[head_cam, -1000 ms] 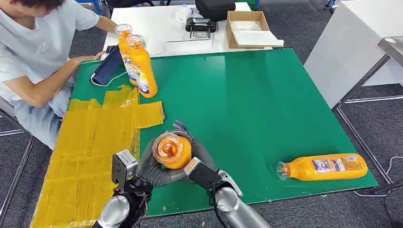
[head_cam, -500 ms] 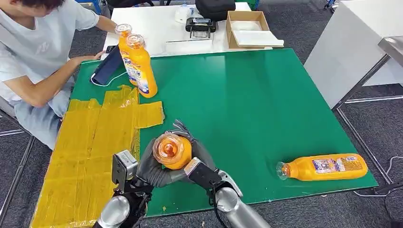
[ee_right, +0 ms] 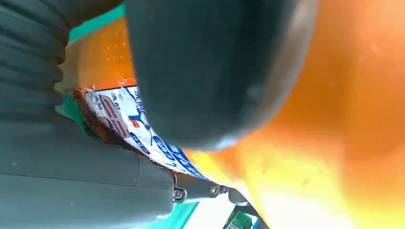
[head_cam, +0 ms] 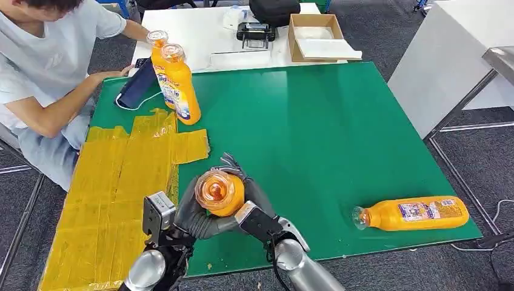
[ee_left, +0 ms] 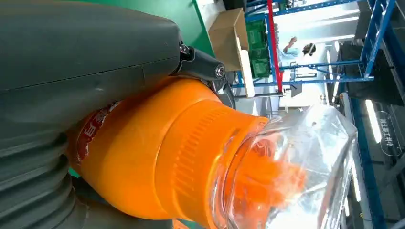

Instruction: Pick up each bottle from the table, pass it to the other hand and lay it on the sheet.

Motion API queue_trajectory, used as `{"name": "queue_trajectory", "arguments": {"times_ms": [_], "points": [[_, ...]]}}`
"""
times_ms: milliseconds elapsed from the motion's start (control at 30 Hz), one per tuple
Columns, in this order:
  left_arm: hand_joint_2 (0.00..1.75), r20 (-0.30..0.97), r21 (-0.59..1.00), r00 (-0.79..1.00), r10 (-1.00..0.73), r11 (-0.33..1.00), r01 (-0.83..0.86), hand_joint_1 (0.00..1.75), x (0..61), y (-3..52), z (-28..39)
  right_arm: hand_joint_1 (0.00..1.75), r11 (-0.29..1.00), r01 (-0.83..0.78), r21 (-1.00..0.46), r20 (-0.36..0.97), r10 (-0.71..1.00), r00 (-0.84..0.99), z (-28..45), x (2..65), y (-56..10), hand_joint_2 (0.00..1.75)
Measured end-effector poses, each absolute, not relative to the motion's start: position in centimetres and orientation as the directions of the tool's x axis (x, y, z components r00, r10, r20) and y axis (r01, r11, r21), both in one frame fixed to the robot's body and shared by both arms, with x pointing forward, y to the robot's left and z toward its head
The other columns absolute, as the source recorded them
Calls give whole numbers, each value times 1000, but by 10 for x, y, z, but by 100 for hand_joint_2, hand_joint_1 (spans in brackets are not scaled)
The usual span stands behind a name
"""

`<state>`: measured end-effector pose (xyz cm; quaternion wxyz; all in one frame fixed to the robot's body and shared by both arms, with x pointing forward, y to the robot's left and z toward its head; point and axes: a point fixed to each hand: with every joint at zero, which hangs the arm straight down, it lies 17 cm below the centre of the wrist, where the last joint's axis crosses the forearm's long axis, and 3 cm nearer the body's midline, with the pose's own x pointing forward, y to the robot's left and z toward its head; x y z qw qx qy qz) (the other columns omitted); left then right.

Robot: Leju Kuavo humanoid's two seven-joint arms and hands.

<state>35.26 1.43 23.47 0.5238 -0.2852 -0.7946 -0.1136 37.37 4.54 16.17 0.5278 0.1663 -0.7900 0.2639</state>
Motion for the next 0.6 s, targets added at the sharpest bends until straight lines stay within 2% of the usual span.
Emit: {"name": "queue_trajectory", "arguments": {"times_ms": [167,233,267,333,367,400,500,533,600], "points": [[175,897,-118,-289,334,812,572,175,353,14,235,7,805,-541,-241,922,16,-388,162,374,45,175],[175,898,-116,-289,331,813,570,175,353,14,234,0,807,-539,-241,921,15,-390,162,374,45,175],[175,921,-73,-291,258,850,522,175,361,18,226,0,835,-497,-239,902,2,-431,171,376,38,175],[175,946,98,-325,9,945,312,175,394,50,213,0,912,-358,-200,839,-29,-543,203,371,7,175],[175,900,225,-399,-175,971,83,175,417,93,224,0,932,-311,-184,819,-30,-574,219,366,-10,175],[175,796,350,-471,-380,924,-154,175,431,135,247,0,943,-288,-167,808,-36,-588,234,362,-25,175],[175,541,464,-478,-692,720,-516,175,439,200,290,0,958,-245,-149,779,-39,-626,262,356,-51,175],[175,465,492,-469,-751,659,-569,175,440,206,300,0,963,-225,-146,761,-36,-647,272,353,-61,175],[175,462,536,-460,-758,652,-536,175,448,205,295,0,967,-210,-142,736,-39,-676,285,346,-68,175]]}}
